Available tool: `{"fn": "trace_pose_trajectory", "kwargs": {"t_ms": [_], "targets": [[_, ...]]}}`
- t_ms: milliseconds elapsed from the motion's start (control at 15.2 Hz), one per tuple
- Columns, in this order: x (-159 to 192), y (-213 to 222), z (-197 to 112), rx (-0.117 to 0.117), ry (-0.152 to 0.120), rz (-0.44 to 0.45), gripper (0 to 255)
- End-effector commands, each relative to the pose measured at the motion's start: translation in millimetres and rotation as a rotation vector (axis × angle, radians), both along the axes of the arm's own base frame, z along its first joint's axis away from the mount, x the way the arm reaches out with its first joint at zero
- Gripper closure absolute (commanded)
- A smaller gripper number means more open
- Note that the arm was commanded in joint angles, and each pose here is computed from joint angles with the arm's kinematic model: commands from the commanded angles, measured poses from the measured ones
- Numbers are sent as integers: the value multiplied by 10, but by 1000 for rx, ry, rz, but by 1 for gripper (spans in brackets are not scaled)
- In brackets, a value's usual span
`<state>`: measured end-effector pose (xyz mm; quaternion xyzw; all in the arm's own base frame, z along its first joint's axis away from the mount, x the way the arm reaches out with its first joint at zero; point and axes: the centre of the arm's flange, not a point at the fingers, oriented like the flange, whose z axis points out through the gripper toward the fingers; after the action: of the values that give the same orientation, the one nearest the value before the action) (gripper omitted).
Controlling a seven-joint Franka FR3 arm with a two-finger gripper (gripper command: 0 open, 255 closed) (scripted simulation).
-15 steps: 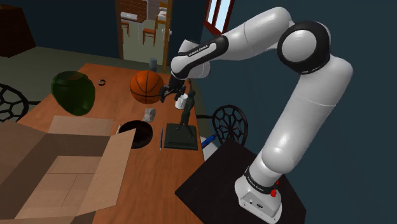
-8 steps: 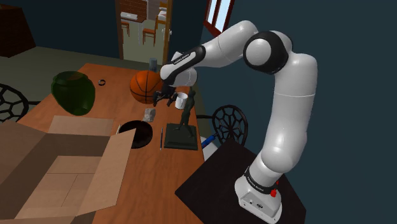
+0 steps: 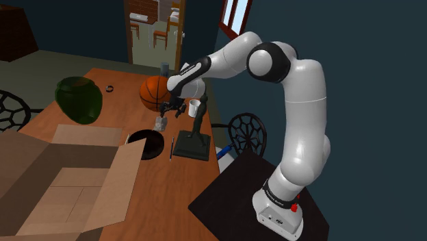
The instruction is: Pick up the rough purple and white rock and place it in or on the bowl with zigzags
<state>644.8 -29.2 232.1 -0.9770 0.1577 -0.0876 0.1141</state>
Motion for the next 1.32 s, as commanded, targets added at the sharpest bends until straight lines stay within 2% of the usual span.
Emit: {"fn": "trace_pose_trajectory", "kwargs": {"t_ms": [0,66,594,660,1254], "targets": [[-17,38,-218,2,19,0,0],[-1,54,-298,2,19,0,0],[-1,54,-298,2,19,0,0],[-2,55,-300,2,19,0,255],[-2,48,-296,2,18,-1,255]]}}
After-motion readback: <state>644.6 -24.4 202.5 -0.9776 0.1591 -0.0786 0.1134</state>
